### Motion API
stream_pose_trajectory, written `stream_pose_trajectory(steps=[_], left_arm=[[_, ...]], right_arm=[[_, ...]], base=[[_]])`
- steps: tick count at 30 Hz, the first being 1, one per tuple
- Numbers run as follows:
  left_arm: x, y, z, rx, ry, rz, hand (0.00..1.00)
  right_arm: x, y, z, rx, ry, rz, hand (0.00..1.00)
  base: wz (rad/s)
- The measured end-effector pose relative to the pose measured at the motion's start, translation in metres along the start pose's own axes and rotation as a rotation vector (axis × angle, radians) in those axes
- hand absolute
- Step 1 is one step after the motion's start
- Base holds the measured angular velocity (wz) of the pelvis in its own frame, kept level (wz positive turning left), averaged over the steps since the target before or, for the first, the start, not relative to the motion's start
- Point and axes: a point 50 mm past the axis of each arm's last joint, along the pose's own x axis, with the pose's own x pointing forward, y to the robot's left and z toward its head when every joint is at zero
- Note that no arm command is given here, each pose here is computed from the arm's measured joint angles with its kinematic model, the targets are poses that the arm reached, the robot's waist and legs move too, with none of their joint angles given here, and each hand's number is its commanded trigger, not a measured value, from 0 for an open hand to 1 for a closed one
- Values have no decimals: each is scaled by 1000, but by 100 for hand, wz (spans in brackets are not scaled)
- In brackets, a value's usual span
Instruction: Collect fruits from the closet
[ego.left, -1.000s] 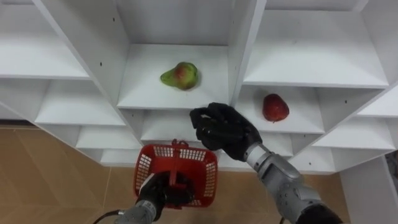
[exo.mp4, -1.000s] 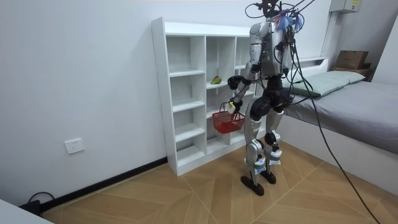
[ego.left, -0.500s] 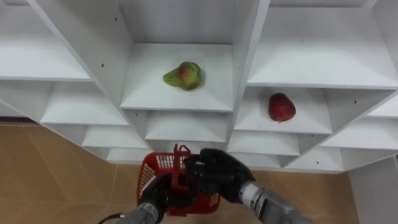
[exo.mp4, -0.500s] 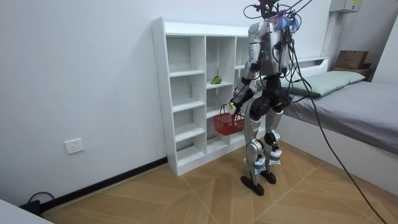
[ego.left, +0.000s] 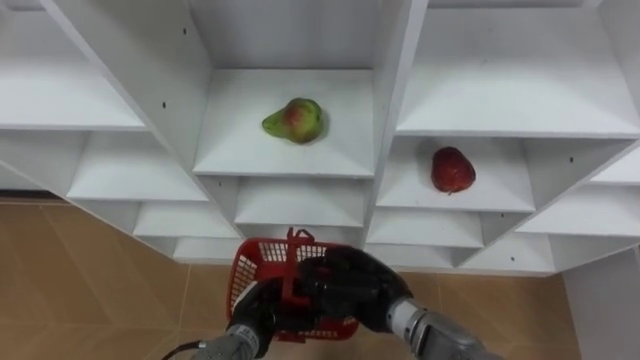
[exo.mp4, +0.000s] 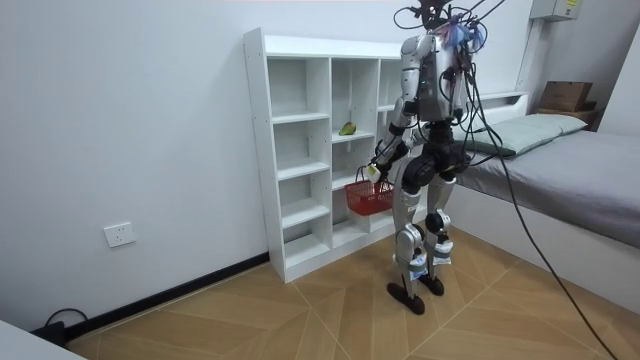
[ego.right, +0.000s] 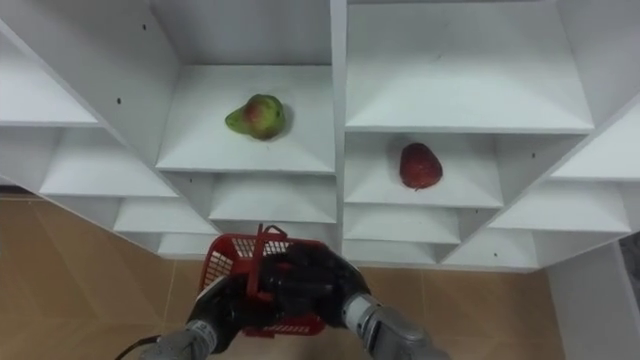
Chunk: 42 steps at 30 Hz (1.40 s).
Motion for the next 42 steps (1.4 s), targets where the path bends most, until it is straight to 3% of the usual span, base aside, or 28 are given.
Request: stream_pose_trajectory(steps=[42], left_arm=[[0,-11,-6,-1,19,-38,100]], right_arm=[[-1,-15,5,-128,34,-169,100]], base=[[0]])
